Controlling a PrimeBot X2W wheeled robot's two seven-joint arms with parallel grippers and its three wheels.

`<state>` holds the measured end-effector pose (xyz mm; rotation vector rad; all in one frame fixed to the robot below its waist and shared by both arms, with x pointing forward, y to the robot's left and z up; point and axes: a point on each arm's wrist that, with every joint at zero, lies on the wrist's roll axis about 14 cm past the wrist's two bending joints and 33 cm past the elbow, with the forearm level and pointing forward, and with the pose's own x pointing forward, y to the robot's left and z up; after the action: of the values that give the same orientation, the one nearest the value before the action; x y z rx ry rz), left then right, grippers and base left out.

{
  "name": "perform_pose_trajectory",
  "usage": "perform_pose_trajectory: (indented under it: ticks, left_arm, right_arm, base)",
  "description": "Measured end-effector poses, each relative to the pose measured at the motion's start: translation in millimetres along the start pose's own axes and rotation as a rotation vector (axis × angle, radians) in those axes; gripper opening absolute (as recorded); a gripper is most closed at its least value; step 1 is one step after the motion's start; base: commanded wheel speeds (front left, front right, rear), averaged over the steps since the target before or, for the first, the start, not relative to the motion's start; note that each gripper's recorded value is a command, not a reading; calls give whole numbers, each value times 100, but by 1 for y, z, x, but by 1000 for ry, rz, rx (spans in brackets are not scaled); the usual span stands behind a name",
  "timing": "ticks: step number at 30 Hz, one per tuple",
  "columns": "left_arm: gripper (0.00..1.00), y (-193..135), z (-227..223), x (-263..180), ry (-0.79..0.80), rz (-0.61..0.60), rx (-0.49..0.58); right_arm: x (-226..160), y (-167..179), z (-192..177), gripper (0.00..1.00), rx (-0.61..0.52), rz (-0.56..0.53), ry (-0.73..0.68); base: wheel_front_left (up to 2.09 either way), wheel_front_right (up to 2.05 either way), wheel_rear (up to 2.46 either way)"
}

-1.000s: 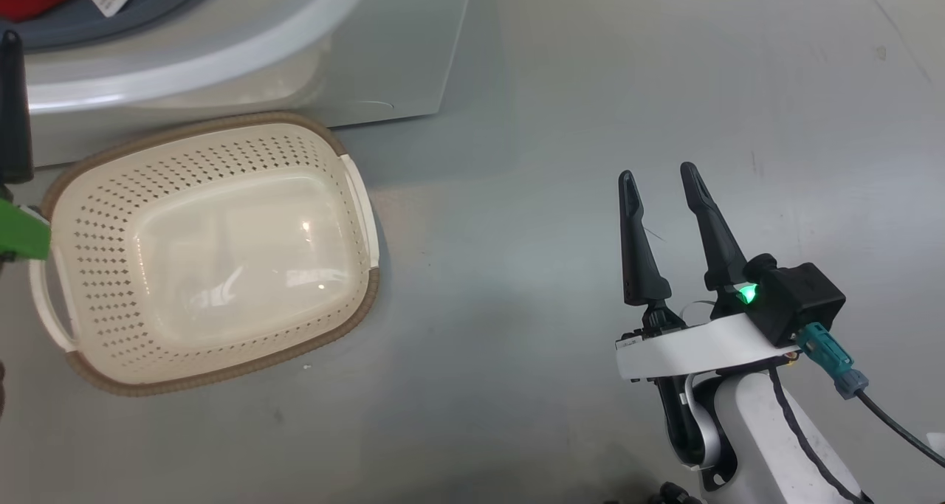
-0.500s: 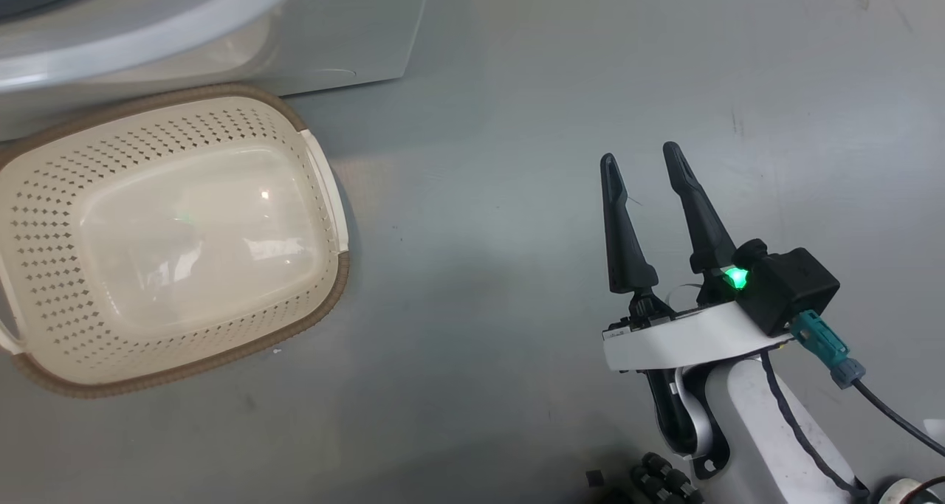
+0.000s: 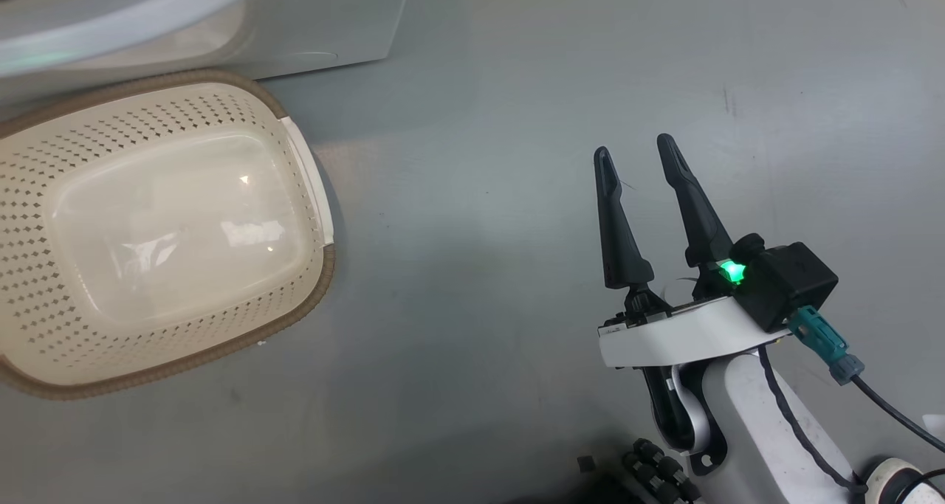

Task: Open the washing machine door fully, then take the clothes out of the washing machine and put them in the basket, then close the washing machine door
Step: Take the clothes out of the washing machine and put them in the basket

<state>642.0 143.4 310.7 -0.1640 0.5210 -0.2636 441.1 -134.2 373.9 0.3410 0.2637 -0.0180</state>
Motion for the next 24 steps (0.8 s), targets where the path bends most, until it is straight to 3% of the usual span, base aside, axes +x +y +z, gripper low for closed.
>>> perform_pose_trajectory:
  ticks: [16,17,18,19,20,24]
  left_arm:
    - [100,-12,-1,24,31,-18,7]
    - [65,-12,-1,25,33,-19,8]
    - [40,-13,-1,26,34,-21,9]
    - [4,-15,-2,27,35,-24,7]
    - [0,-17,-2,28,36,-28,7]
    - [0,-22,-1,29,27,-37,4]
  right_arm:
    - [4,0,-3,100,-7,0,7]
    - [4,-1,-3,100,-7,-1,7]
    - [4,-1,-3,100,-8,-2,7]
    - [4,-2,-3,100,-8,-4,7]
    - [4,-2,-3,100,-9,-6,6]
    - [4,-4,-1,100,-11,-12,1]
  base:
    - [0,0,0]
    - [0,0,0]
    - [0,0,0]
    - [0,0,0]
    - [0,0,0]
    - [0,0,0]
